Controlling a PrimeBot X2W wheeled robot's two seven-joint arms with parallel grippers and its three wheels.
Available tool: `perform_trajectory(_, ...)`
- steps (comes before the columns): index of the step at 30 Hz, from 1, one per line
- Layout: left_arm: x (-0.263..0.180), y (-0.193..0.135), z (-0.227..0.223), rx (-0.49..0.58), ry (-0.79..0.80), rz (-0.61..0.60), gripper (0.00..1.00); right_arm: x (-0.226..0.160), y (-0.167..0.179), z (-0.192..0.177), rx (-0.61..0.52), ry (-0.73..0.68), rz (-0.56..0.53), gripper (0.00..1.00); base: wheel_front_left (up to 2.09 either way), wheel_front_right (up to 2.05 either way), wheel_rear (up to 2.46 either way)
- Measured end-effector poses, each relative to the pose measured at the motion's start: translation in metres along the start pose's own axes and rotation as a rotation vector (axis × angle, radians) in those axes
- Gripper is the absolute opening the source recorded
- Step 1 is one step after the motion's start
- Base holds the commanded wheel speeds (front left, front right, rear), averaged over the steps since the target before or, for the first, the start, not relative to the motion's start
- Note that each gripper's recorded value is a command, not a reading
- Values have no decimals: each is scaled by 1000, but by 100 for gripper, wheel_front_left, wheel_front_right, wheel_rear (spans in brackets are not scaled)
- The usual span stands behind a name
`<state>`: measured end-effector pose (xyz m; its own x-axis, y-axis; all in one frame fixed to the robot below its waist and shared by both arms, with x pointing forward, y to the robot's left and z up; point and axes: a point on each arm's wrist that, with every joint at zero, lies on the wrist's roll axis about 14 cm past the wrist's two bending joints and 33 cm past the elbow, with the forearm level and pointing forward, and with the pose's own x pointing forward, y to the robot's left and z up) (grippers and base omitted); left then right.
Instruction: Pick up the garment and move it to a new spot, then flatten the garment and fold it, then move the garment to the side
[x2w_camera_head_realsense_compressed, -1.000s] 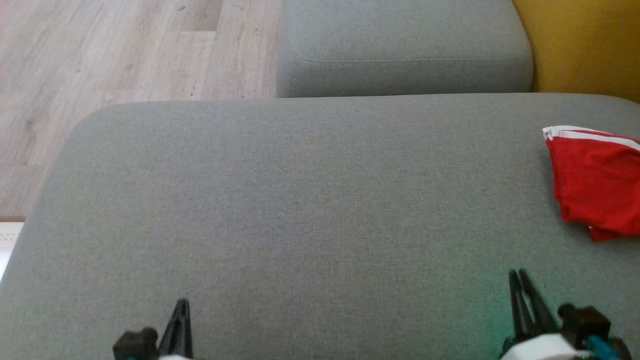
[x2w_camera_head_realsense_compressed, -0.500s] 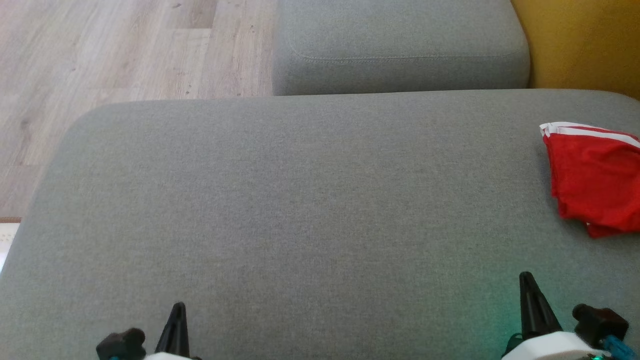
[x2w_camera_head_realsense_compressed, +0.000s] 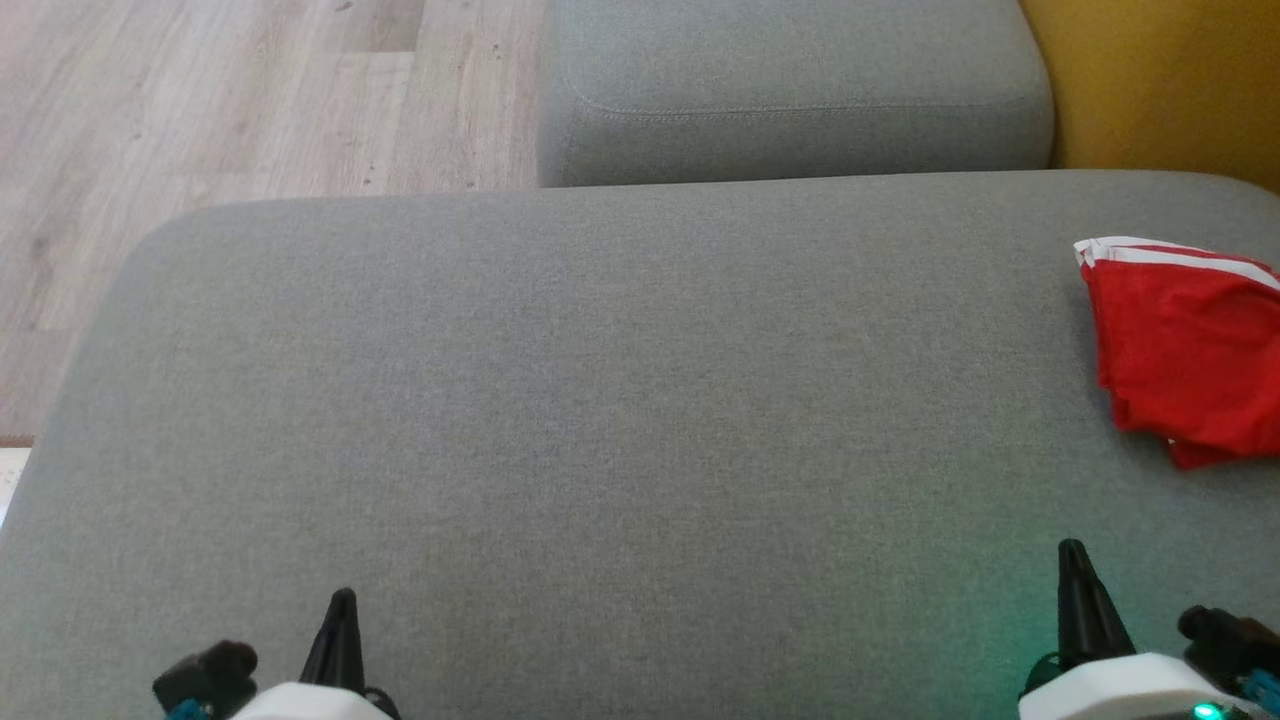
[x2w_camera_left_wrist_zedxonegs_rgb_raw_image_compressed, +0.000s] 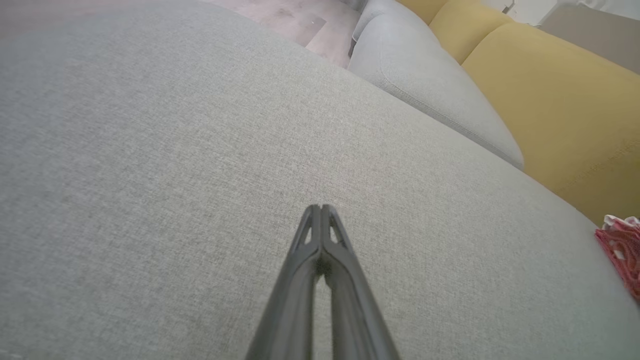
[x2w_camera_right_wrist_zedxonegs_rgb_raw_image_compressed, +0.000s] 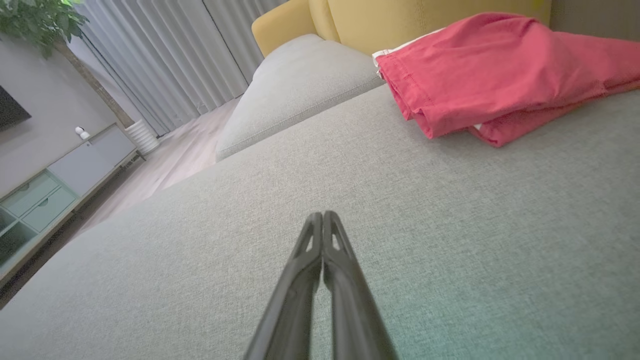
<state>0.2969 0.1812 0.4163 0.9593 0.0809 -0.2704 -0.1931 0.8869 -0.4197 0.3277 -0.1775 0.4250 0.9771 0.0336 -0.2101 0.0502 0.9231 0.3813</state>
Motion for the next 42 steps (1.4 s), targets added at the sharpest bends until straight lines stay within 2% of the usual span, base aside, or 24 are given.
perform_trajectory(42, 26, -8, 19, -481, 32, -34, 0, 16, -8, 24, 518, -44, -42, 0, 0, 0, 0)
